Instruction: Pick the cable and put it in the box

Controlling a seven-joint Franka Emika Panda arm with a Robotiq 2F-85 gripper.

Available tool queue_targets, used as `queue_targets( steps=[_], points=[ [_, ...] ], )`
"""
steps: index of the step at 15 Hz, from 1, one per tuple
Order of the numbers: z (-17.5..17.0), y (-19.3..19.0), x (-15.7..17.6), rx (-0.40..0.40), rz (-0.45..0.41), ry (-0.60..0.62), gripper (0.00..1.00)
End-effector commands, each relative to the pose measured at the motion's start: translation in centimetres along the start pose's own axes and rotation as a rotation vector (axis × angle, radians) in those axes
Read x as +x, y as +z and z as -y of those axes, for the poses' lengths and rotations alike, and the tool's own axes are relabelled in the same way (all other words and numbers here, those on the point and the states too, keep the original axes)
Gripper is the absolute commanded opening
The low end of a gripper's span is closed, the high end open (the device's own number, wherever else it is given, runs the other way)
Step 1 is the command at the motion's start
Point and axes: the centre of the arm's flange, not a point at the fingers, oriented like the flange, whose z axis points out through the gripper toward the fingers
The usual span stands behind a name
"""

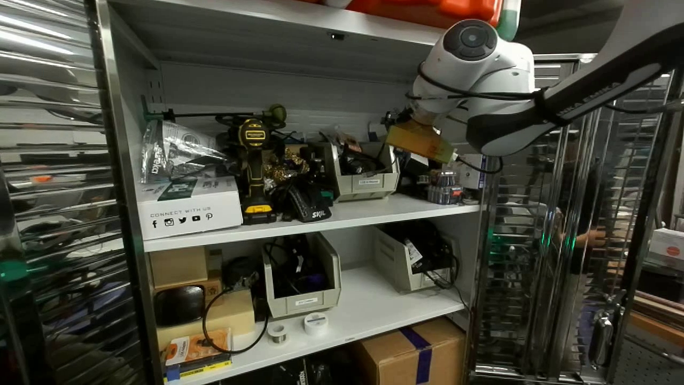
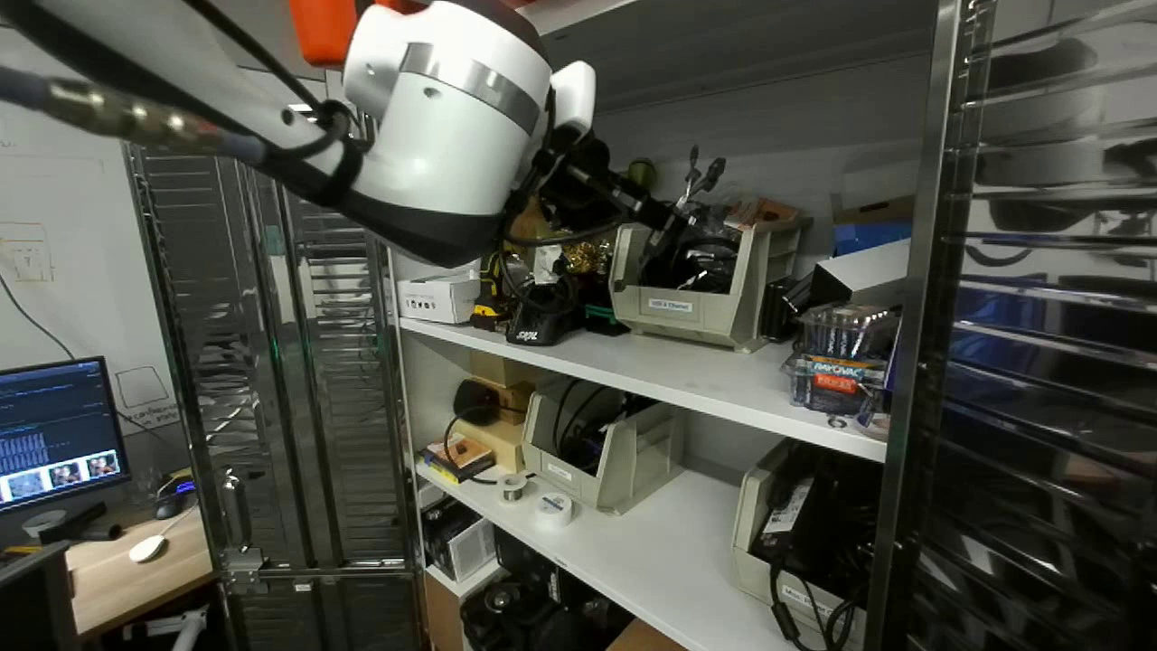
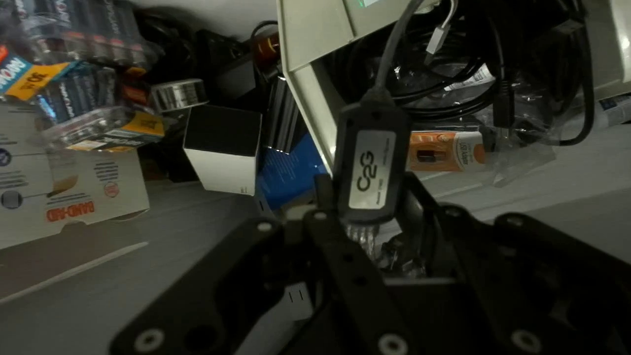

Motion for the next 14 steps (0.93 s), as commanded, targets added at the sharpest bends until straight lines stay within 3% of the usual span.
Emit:
queue_targets(
  steps=[1,6,8,14],
  points=[
    [4.6,4.6,2.8,0.009,-0.041,0.032,0.15],
    [8.0,7.9,5.5,-0.009,-0.047,0.075,0.15],
    [8.8,9.0,6.4,-0.020,-0.007,0.073,0.16],
    [10.5,10.8,5.9,-0.084,0.337,-0.017,0.15]
  ],
)
